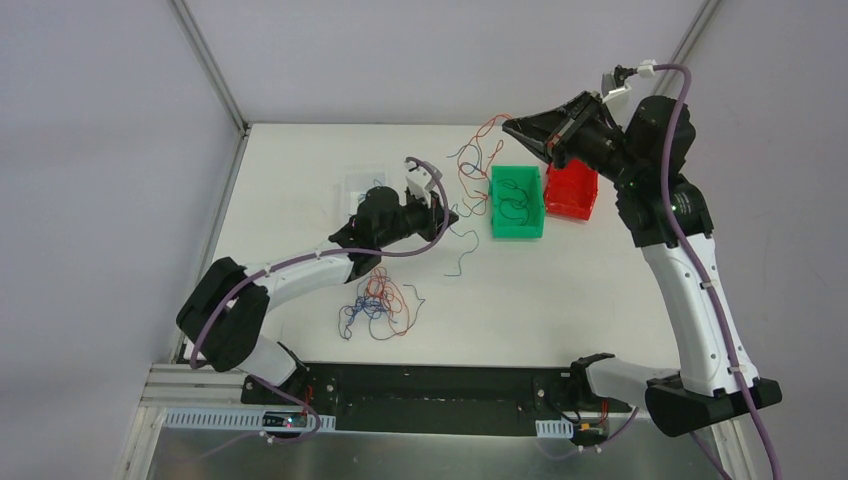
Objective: Untangle the cables
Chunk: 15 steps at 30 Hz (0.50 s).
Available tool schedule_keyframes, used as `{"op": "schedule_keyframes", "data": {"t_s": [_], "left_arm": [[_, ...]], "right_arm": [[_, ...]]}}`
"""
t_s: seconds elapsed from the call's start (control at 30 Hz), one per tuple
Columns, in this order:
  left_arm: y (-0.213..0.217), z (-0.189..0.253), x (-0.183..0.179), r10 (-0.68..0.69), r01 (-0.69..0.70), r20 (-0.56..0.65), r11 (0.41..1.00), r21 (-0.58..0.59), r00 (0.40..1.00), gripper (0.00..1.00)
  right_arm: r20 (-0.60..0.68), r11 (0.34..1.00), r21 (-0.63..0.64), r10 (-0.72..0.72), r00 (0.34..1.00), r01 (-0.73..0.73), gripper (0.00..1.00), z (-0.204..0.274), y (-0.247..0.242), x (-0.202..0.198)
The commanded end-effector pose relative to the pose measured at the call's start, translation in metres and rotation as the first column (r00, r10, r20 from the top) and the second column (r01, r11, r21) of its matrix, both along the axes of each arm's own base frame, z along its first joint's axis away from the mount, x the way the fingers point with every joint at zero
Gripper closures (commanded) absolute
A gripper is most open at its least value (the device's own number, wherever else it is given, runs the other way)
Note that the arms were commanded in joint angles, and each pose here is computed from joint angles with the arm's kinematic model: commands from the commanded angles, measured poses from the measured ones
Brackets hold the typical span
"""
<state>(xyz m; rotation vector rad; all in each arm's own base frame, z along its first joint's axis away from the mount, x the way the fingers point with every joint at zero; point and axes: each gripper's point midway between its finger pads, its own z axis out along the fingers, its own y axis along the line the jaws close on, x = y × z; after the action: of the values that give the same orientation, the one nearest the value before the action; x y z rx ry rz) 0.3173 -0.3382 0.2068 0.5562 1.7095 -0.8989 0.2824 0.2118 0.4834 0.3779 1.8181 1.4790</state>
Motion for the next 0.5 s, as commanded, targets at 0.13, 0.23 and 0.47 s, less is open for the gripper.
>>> {"op": "schedule_keyframes", "data": {"t_s": [0.13,0.23,0.47], "left_arm": [[0.051,0.009,0.031,0.336,-0.336,0.014,0.941,0.047,0.942,1.0],[0.123,-0.015,0.033,0.563,-0.55,-0.038,0.818,0.168,0.825,1.0],[0.224,-0.006,0.01,0.719,-0.709,-0.14,0.695,0.12,0.681,1.0]], "right_arm": [[0.074,0.96,-0.114,-0.249,0.966,0.256,1.0,-0.001,-0.049,-0.005],[0.07,0.819,-0.269,-0.508,0.858,0.507,1.0,-0.04,-0.108,-0.01],[0.159,0.296,-0.609,-0.863,0.479,0.736,1.0,-0.138,-0.235,-0.05]]}}
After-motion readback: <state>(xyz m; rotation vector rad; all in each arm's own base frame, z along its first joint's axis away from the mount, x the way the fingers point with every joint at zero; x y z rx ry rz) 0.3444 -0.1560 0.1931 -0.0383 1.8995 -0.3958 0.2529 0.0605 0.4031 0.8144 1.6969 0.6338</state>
